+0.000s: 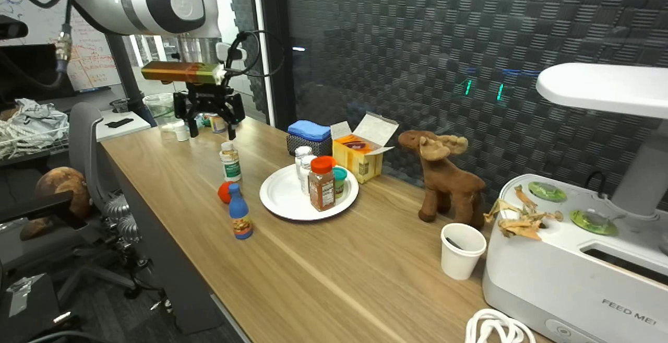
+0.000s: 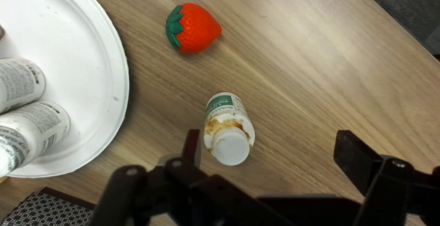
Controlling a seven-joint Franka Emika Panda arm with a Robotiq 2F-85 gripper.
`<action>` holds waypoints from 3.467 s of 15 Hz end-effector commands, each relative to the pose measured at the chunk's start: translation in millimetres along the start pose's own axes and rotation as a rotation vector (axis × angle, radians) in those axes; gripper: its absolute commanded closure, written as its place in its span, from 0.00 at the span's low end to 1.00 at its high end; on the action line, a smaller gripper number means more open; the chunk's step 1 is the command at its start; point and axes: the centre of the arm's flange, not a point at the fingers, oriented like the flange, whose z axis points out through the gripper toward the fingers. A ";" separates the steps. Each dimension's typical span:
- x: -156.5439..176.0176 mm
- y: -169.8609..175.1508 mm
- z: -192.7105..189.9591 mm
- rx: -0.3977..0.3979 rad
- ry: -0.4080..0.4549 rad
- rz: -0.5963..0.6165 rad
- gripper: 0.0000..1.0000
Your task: Organize all the containers on the white plate
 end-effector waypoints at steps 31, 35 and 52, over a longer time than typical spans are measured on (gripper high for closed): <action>-13.6 49.0 -53.2 -0.034 0.176 0.058 0.90; -34.7 74.9 -68.1 -0.075 0.197 0.121 0.90; -116.0 167.8 -4.1 -0.126 0.167 0.335 0.90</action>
